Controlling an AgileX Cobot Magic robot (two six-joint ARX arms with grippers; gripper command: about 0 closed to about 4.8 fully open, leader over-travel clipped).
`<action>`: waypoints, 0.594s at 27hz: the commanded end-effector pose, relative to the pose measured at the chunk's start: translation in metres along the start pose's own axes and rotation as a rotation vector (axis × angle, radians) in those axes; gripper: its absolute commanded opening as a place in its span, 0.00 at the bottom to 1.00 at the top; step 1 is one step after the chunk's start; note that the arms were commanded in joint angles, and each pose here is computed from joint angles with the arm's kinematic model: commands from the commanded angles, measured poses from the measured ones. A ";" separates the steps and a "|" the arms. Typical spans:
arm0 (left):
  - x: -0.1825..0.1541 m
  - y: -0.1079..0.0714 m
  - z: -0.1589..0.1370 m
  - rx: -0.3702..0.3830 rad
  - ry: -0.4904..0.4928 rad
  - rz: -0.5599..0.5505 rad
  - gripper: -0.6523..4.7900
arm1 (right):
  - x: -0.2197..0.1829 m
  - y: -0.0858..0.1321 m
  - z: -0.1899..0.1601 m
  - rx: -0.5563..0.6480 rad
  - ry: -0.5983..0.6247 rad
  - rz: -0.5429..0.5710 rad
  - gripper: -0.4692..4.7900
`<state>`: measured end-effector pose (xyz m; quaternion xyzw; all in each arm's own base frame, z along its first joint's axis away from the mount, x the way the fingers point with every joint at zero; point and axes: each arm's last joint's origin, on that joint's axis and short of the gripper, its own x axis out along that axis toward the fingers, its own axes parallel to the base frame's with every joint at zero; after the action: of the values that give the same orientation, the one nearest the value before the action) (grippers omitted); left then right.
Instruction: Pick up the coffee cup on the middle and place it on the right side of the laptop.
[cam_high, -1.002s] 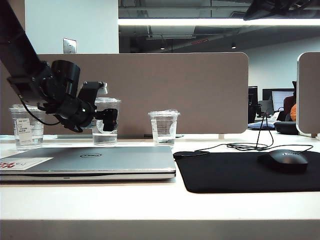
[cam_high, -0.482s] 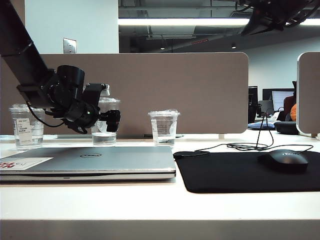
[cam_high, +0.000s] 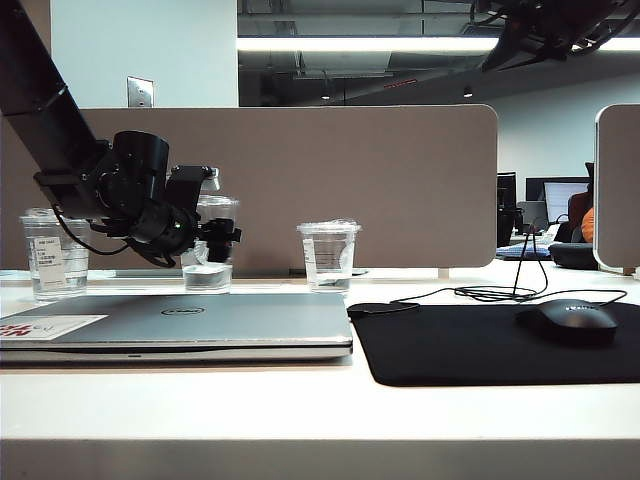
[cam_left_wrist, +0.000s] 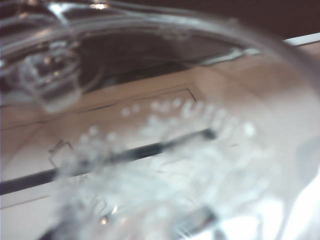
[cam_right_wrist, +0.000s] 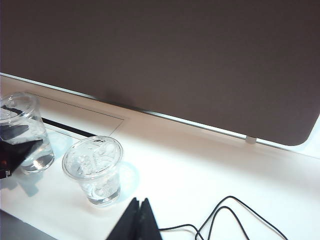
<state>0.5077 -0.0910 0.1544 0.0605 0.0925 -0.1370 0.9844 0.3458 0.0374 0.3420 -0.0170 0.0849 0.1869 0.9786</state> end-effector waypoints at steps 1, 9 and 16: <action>-0.001 0.001 0.006 0.000 -0.026 0.006 0.67 | -0.001 0.000 0.005 -0.013 -0.028 -0.002 0.08; -0.003 0.002 0.012 0.001 -0.042 0.007 0.67 | -0.001 0.000 0.005 -0.013 -0.028 -0.002 0.08; -0.014 0.004 0.043 0.008 -0.106 0.012 0.67 | -0.001 0.000 0.005 -0.013 -0.028 -0.002 0.08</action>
<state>0.5031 -0.0900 0.1770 0.0591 0.0819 -0.1351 0.9857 0.3458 0.0374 0.3421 -0.0170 0.0846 0.1869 0.9786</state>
